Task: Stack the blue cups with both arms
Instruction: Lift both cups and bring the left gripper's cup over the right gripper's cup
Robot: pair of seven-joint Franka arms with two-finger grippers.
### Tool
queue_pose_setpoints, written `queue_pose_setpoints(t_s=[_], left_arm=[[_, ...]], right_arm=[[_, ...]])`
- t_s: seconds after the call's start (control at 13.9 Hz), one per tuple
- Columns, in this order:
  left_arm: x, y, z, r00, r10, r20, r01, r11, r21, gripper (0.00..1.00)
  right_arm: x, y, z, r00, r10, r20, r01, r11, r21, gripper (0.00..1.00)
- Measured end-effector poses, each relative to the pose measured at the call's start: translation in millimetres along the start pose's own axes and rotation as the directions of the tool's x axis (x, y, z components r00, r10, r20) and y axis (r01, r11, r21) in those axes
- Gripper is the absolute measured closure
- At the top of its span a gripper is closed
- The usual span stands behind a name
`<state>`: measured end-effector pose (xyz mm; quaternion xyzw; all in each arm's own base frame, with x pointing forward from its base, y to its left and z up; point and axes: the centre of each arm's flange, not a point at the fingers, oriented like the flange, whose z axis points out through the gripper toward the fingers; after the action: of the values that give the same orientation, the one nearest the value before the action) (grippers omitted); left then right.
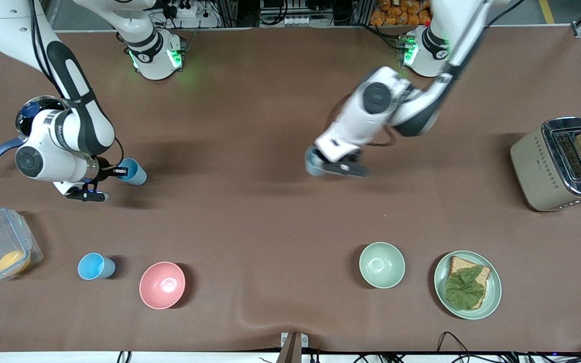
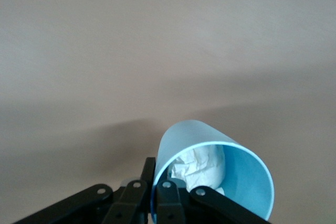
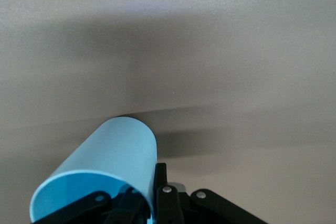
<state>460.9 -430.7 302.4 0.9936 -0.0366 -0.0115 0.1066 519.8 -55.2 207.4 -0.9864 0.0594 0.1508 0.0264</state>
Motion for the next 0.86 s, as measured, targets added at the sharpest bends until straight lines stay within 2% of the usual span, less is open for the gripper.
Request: queue_pose_setpoints(t_s=[0.14,0.43,0.58,0.79,0.86], left_arm=[[-12.2,34.6,23.9,0.999,-0.031,0.021,0.031,1.0,-0.001,0.96],[-27.7,78.7,58.6,0.997,-0.059,0.045,0.059,0.998,-0.003,0.96],[-36.9,86.3,78.4,0.999,-0.039,0.021,0.038,0.998,0.046,0.96],[-47.3,88.9,101.3,1.0,-0.013,0.004,0.012,0.995,0.1,0.96],[-47.4,87.9,104.1,1.0,-0.016,0.004,0.016,0.994,0.104,0.92]], right_arm=[[1.5,-1.9,-12.5,0.999,-0.003,0.034,0.002,1.0,0.005,0.96],[6.6,-9.7,-78.0,0.993,-0.006,0.115,0.003,1.0,0.027,0.96],[7.9,-20.2,-101.5,0.991,0.018,0.131,-0.025,0.998,0.052,0.96],[6.3,-68.4,-111.3,0.986,0.092,0.142,-0.099,0.994,0.047,0.96],[3.1,-92.8,-110.3,0.982,0.121,0.147,-0.128,0.991,0.037,0.96]])
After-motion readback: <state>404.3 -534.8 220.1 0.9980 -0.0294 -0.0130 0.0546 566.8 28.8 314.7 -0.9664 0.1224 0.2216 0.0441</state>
